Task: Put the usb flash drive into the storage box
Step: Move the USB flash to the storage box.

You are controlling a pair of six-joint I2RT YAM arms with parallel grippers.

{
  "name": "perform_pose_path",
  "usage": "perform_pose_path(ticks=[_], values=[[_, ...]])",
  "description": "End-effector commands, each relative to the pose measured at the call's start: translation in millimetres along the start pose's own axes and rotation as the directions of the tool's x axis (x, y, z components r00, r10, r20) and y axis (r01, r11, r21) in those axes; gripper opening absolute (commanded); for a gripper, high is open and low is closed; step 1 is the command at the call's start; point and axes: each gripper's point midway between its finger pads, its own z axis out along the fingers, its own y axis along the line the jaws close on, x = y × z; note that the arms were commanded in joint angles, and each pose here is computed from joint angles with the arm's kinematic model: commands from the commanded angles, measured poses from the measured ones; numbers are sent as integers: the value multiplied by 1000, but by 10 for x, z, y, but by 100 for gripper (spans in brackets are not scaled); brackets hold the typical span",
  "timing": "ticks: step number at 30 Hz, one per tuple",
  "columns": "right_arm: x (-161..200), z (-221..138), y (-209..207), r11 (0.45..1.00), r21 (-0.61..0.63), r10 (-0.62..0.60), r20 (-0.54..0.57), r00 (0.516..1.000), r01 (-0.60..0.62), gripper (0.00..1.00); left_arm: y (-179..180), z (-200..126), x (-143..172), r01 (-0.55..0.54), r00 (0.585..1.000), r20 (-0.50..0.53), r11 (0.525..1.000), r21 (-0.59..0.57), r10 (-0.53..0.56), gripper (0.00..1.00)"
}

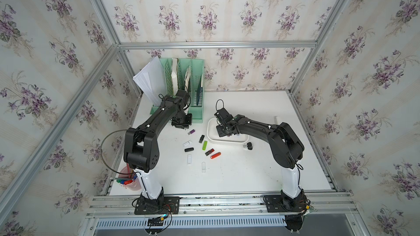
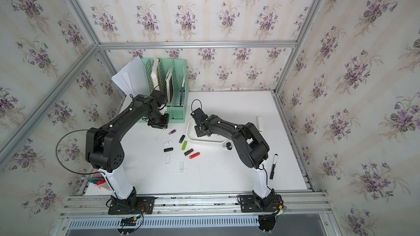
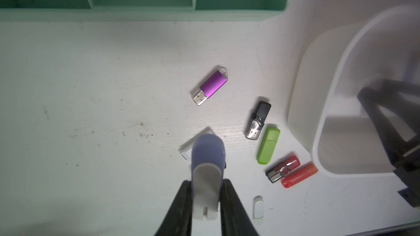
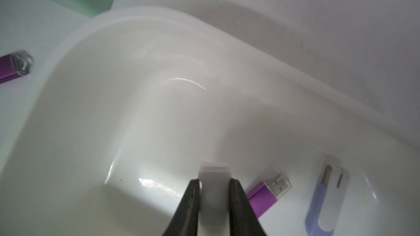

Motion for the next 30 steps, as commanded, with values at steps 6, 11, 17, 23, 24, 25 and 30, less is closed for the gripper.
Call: perform_pose_path(ticks=[6,11,17,23,24,25,30], values=[[-67,178,20,1000,-22,19,7,1000,-18,12,-121,-6,108,-6,999,-32,1000,-2,6,25],[0,241,-60,999,-12,32,-9,999,-32,12,-211,-24,107,-22,999,-29,1000,1,22,25],[68,223,-174,999,12,44,-12,999,-44,12,-279,-68,79,-33,999,-19,999,1,33,26],[118,191,-245,998,23,55,-9,998,-54,12,-375,-102,67,-53,999,-13,999,2,53,26],[128,196,-260,998,29,55,-11,998,-55,12,-397,-95,69,-56,998,-15,998,0,56,26],[144,201,-275,998,34,55,-16,998,-55,12,-421,-95,74,-60,998,-16,998,1,60,25],[199,183,-357,997,56,62,-16,998,-61,11,-563,-78,81,-90,996,-20,996,2,90,26]])
